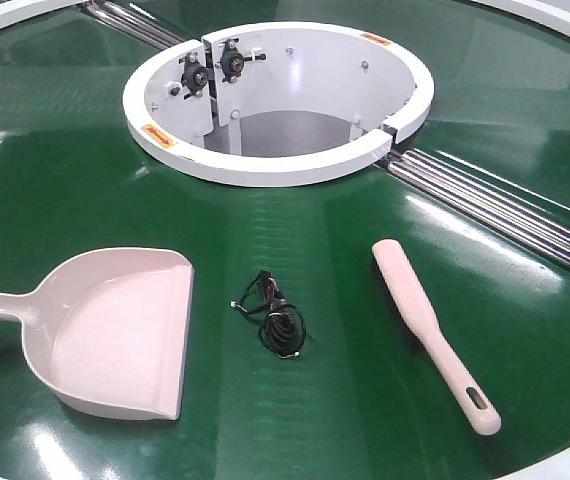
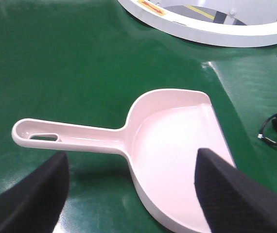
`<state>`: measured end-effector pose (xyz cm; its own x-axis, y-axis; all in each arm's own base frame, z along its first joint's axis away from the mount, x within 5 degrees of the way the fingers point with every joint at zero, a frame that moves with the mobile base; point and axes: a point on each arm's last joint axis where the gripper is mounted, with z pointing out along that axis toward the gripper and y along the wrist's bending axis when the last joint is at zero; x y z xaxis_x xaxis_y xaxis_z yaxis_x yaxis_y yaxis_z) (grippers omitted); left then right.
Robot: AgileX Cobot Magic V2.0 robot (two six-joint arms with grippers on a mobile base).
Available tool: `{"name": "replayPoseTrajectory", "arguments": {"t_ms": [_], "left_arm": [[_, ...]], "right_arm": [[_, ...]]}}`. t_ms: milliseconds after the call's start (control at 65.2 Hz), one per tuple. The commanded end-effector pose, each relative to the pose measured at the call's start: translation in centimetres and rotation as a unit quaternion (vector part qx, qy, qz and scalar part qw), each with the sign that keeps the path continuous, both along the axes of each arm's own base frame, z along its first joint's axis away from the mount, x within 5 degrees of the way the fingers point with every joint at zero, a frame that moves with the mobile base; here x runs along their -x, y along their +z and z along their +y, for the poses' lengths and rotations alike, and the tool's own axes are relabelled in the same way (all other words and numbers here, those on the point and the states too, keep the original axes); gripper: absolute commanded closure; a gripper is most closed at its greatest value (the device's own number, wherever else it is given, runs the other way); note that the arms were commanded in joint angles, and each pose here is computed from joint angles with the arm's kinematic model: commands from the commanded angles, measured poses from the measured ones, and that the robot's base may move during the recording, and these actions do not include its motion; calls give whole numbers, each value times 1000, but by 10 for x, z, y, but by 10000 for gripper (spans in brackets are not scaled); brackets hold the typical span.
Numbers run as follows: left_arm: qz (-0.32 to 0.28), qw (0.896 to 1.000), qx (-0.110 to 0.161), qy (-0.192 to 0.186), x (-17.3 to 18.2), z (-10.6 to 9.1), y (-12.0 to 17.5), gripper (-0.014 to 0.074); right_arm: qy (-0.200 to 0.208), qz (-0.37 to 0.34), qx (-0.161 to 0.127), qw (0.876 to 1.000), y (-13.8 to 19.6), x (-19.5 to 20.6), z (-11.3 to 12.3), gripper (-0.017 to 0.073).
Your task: Clean and inspect green conveyor with broom and dustpan
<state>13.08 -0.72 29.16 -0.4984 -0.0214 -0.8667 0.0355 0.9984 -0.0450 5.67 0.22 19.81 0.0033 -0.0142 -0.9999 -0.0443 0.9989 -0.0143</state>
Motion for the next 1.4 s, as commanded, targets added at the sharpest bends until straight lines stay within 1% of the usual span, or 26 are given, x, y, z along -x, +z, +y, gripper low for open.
{"name": "replayPoseTrajectory", "arguments": {"t_ms": [0, 46, 107, 184, 230, 292, 322, 368, 445, 552, 660, 721, 829, 859, 936, 951, 967, 1059, 1090, 1136, 1197, 1212, 1258, 1335, 1381], "left_arm": [[-35, 999, -26, -15, -3, 0, 23, 75], [-17, 998, -61, -30, -6, 0, 29, 80], [-4, 995, -88, -46, -9, 0, 45, 90], [26, 990, -120, -71, -19, 0, 61, 107], [44, 985, -141, -87, -26, -1, 71, 114], [68, 976, -172, -118, -38, -2, 82, 118], [89, 968, -191, -139, -44, -3, 85, 118], [125, 955, -212, -166, -52, -3, 86, 118], [170, 934, -237, -205, -69, -4, 83, 118], [194, 908, -273, -252, -96, -5, 76, 118], [221, 889, -285, -283, -113, -6, 60, 118], [237, 875, -293, -303, -121, -7, 51, 116], [250, 845, -319, -348, -130, -7, 39, 108], [250, 838, -326, -358, -131, -7, 37, 105], [244, 817, -350, -387, -134, -7, 34, 104], [243, 814, -355, -391, -135, -7, 34, 104], [240, 808, -364, -396, -136, -7, 33, 104], [223, 789, -395, -414, -141, -6, 32, 97], [220, 780, -409, -420, -143, -5, 31, 92], [215, 772, -420, -426, -146, -5, 29, 78], [220, 761, -429, -433, -150, -4, 25, 51], [224, 757, -434, -436, -151, -3, 23, 45], [233, 747, -440, -440, -154, -2, 18, 22], [250, 734, -448, -445, -159, 1, 10, -10], [257, 730, -450, -447, -162, 2, 6, -19]], "right_arm": [[1, -38, 6, 999, 6, 1, 0, 568], [1, -38, 6, 999, 6, 1, 0, 568], [1, -38, 6, 999, 6, 1, 0, 568], [1, -38, 6, 999, 6, 1, 0, 568], [1, -38, 6, 999, 6, 1, 0, 568], [1, -38, 6, 999, 6, 1, 0, 568], [1, -38, 6, 999, 6, 1, 0, 568], [1, -38, 6, 999, 6, 1, 0, 568], [1, -38, 6, 999, 6, 1, 0, 568], [1, -38, 6, 999, 6, 1, 0, 568], [1, -38, 6, 999, 6, 1, 0, 568], [1, -39, 6, 999, 6, 1, 0, 568], [1, -39, 6, 999, 6, 1, 0, 568], [1, -39, 6, 999, 6, 1, 0, 568], [1, -39, 6, 999, 6, 1, 0, 568], [1, -39, 6, 999, 6, 1, 0, 568], [1, -39, 6, 999, 6, 1, 0, 568], [1, -39, 6, 999, 6, 1, 0, 568], [1, -39, 6, 999, 6, 1, 0, 568], [1, -39, 6, 999, 6, 1, 0, 568], [1, -39, 6, 999, 6, 1, 0, 568], [1, -39, 6, 999, 6, 1, 0, 568], [1, -39, 6, 999, 6, 1, 0, 568], [1, -39, 6, 999, 6, 1, 0, 568], [1, -39, 6, 999, 6, 1, 0, 568]]}}
